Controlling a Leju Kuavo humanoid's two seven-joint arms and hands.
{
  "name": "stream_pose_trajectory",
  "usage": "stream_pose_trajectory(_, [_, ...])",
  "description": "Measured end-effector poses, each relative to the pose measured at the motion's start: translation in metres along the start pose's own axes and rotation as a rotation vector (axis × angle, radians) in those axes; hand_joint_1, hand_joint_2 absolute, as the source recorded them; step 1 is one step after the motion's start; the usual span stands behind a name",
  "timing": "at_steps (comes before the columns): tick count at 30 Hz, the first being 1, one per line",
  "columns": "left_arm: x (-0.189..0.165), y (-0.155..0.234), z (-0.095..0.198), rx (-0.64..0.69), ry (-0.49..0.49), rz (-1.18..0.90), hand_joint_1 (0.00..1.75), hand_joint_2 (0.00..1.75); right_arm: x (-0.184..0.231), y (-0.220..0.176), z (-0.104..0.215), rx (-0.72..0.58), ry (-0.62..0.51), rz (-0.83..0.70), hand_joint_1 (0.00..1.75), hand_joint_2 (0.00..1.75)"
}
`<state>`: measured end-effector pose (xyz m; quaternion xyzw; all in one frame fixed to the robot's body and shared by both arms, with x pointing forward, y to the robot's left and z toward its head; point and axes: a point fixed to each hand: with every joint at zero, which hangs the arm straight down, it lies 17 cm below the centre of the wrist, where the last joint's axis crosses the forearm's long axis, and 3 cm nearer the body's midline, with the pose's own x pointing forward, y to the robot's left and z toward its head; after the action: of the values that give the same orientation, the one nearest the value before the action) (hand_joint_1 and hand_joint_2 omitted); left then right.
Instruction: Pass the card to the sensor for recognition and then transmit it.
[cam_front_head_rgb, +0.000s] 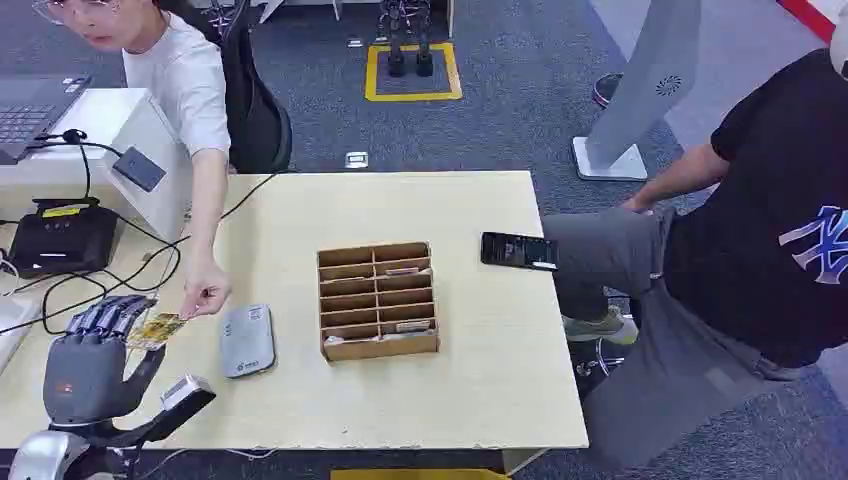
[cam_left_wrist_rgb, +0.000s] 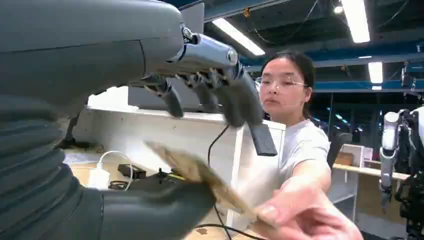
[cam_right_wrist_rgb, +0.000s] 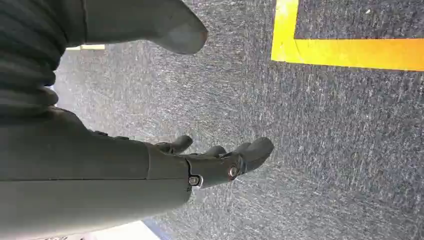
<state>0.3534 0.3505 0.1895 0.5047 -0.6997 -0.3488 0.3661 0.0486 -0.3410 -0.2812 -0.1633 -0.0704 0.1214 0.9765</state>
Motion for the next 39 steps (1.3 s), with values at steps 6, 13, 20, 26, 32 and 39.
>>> stream_pose_trajectory(6, [-0.0004, -0.0004, 0.0000, -0.001, 0.007, 0.034, 1.75, 1.75, -0.0002, -0.0001, 0.0000, 0.000, 0.000, 0.001, 0.00, 1.75])
stream_pose_trajectory(13, [0.0002, -0.0012, 0.0003, -0.004, 0.007, 0.052, 1.75, 1.75, -0.0005, -0.0002, 0.0000, -0.001, 0.001, 0.000, 0.00, 1.75])
stream_pose_trajectory(20, [0.0006, -0.0020, 0.0004, -0.006, 0.011, 0.061, 1.75, 1.75, -0.0005, -0.0003, 0.0000, -0.001, 0.001, -0.001, 0.00, 1.75])
stream_pose_trajectory(26, [0.0008, -0.0022, 0.0005, -0.006, 0.010, 0.061, 1.75, 1.75, -0.0005, -0.0003, 0.0000, -0.001, 0.001, -0.001, 0.00, 1.75])
stream_pose_trajectory(32, [0.0007, -0.0022, 0.0005, -0.006, 0.011, 0.061, 1.75, 1.75, -0.0005, -0.0003, 0.0000, -0.001, 0.001, -0.001, 0.00, 1.75])
stream_pose_trajectory(39, [0.0009, -0.0020, 0.0004, -0.005, 0.011, 0.066, 1.75, 1.75, -0.0005, -0.0003, 0.0000, -0.001, 0.001, -0.001, 0.00, 1.75])
